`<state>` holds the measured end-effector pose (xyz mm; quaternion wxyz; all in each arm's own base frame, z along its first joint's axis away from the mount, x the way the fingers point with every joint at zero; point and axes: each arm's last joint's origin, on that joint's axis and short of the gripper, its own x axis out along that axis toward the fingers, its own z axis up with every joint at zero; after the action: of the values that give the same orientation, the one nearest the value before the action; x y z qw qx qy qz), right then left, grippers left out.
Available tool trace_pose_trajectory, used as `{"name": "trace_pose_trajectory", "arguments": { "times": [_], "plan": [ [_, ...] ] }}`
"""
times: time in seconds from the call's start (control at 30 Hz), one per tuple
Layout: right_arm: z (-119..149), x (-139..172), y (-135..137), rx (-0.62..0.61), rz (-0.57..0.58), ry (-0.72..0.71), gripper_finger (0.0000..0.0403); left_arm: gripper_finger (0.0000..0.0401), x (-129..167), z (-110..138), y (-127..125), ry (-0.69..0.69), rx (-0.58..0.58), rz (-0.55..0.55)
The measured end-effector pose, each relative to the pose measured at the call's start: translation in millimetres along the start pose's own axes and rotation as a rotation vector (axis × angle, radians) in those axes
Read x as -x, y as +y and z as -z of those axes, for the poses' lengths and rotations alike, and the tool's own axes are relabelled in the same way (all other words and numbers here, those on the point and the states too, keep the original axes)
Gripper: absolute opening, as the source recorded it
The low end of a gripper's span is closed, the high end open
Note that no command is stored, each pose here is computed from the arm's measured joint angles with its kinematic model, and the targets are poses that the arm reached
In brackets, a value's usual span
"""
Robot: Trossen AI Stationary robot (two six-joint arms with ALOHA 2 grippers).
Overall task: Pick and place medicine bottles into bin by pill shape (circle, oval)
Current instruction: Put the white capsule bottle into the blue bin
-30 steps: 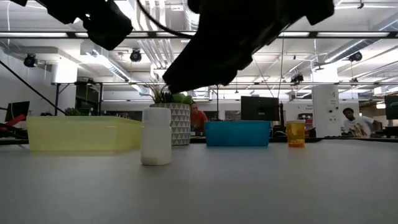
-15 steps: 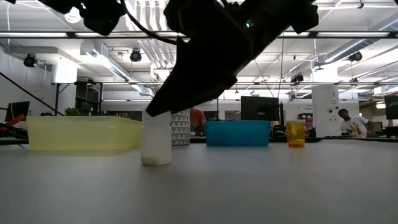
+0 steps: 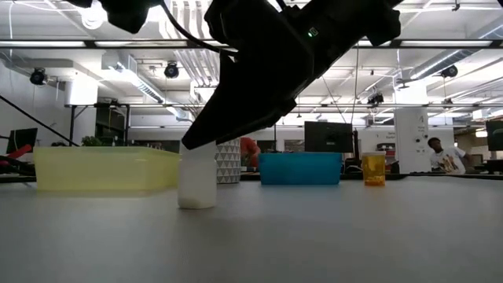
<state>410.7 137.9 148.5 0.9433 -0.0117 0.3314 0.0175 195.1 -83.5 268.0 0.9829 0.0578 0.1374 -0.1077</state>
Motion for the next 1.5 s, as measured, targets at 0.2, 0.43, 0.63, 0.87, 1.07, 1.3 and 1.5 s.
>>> {"name": "trace_pose_trajectory", "arguments": {
  "times": [0.2, 0.43, 0.63, 0.87, 1.07, 1.3, 1.5],
  "plan": [
    [0, 0, 0, -0.008, -0.001, -0.001, 0.0125, 0.0196, 0, 0, 0, 0.002, -0.029, -0.013],
    [-2, 3, 0, -0.028, -0.003, -0.005, 0.0136, 0.0196, 1, 6, 2, 0.017, -0.057, -0.051],
    [-26, 34, -7, -0.018, -0.005, -0.045, 0.0139, 0.0196, 11, 14, 6, 0.009, -0.098, -0.12],
    [-51, 89, -38, 0.011, -0.006, -0.138, 0.014, 0.0196, 27, 15, 12, -0.032, -0.149, -0.217],
    [-63, 131, -72, -0.078, -0.105, -0.405, 0.0141, 0.0196, 34, 25, 14, -0.046, -0.159, -0.248],
    [-62, 160, -101, -0.283, -0.144, -0.782, 0.0141, 0.0196, 36, 33, 15, -0.098, -0.214, -0.274],
    [-69, 173, -111, -0.393, -0.288, -0.937, 0.0141, 0.0196, 42, 21, 19, -0.175, -0.326, -0.396]
  ]
}}
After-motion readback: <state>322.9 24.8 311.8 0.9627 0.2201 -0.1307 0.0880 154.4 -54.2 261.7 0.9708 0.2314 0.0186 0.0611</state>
